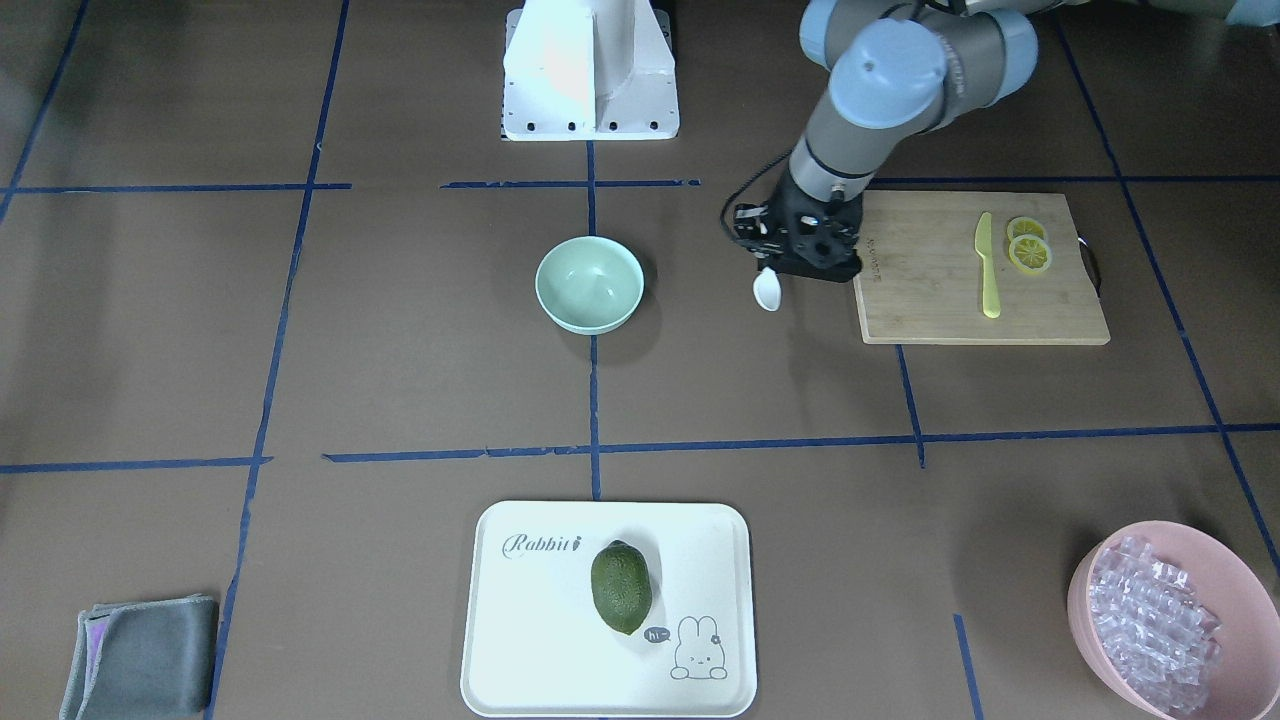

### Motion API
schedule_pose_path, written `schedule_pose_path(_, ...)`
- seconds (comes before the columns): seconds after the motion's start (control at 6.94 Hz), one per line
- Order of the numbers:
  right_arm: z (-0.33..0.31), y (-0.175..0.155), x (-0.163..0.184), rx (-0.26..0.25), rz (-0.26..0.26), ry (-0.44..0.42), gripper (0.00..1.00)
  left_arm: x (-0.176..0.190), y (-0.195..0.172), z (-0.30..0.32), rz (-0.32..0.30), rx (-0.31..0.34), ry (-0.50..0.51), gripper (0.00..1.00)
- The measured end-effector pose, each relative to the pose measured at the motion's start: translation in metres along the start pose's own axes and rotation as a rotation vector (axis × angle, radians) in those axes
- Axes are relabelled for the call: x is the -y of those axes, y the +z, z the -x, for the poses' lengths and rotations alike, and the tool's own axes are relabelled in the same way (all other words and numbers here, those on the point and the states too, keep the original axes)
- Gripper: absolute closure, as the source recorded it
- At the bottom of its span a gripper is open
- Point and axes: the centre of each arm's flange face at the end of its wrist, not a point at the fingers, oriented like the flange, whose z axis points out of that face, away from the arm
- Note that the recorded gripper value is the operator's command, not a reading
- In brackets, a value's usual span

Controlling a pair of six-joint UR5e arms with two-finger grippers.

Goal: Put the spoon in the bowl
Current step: 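Carry the spoon with the left gripper over the green bowl, then lower the spoon into the bowl and open the left gripper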

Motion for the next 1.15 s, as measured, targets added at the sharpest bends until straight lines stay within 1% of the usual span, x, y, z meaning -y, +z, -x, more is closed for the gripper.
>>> schedule_pose_path(0.14, 0.000, 0.000, 0.000, 0.000, -0.001, 0.006, 0.00, 0.005, 0.008, -0.042, 0.011, -0.008, -0.031, 1.00)
schedule_pose_path(0.43, 0.001, -0.001, 0.002, 0.000, -0.003, 0.007, 0.00, 0.004, 0.026, -0.098, 0.016, -0.004, -0.064, 1.00)
schedule_pose_path(0.72, 0.002, -0.002, 0.002, 0.001, -0.005, 0.006, 0.00, 0.010, 0.036, -0.134, 0.023, 0.003, -0.075, 1.00)
schedule_pose_path(0.86, 0.002, -0.002, 0.002, 0.001, -0.005, 0.006, 0.00, 0.015, 0.042, -0.141, 0.027, 0.012, -0.080, 0.90)
schedule_pose_path(1.01, 0.002, -0.002, 0.002, 0.001, -0.005, 0.006, 0.00, 0.018, 0.046, -0.142, 0.030, 0.019, -0.084, 0.20)
schedule_pose_path(1.15, 0.001, -0.002, 0.001, 0.002, -0.004, 0.008, 0.00, 0.018, 0.048, -0.142, 0.032, 0.023, -0.086, 0.00)
